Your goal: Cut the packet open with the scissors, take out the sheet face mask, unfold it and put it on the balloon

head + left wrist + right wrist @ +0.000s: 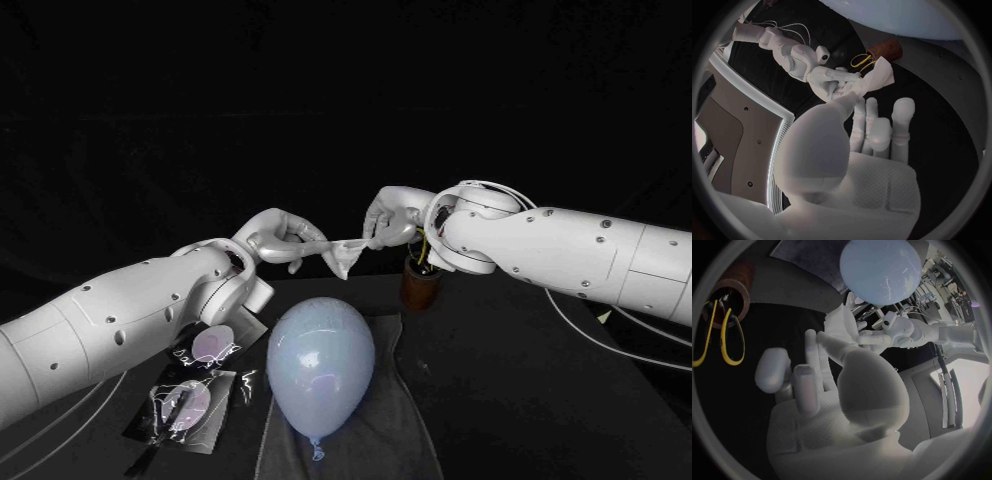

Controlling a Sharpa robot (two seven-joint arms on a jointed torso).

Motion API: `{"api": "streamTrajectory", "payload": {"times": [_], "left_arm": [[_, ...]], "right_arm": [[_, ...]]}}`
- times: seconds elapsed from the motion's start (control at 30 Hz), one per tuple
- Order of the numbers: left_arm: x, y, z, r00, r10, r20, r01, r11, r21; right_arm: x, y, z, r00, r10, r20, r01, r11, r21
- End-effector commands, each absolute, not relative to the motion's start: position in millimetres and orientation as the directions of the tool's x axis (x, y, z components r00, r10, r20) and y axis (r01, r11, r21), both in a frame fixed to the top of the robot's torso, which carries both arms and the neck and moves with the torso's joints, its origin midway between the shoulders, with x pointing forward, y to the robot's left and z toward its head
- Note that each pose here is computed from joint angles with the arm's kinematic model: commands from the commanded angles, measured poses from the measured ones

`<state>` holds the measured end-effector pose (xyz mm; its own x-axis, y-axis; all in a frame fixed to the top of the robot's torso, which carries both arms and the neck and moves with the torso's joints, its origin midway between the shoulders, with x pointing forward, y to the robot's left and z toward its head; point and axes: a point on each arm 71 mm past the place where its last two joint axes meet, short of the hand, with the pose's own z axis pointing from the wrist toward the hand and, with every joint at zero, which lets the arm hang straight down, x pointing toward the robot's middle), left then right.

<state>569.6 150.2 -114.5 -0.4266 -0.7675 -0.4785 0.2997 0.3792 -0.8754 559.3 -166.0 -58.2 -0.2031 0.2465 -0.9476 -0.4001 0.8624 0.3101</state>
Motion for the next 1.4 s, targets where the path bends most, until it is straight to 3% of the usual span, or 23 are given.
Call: {"api": "streamTrajectory", "payload": {"times": [0.03, 0.53, 1.4], "left_arm": [[570.4, 148.8, -110.3, -0.413, -0.762, -0.499, 0.335, 0.383, -0.861], [577.8, 152.9, -101.8, -0.387, -0.751, -0.536, 0.357, 0.414, -0.837], [589.4, 158.8, -89.4, -0.353, -0.712, -0.607, 0.398, 0.473, -0.786]], "right_arm": [[562, -167, -56, -0.126, 0.125, -0.984, -0.405, 0.899, 0.166], [563, -150, -51, 0.015, 0.002, -1.000, -0.443, 0.897, -0.005], [566, -137, -40, 0.169, -0.078, -0.982, -0.457, 0.877, -0.149]]}}
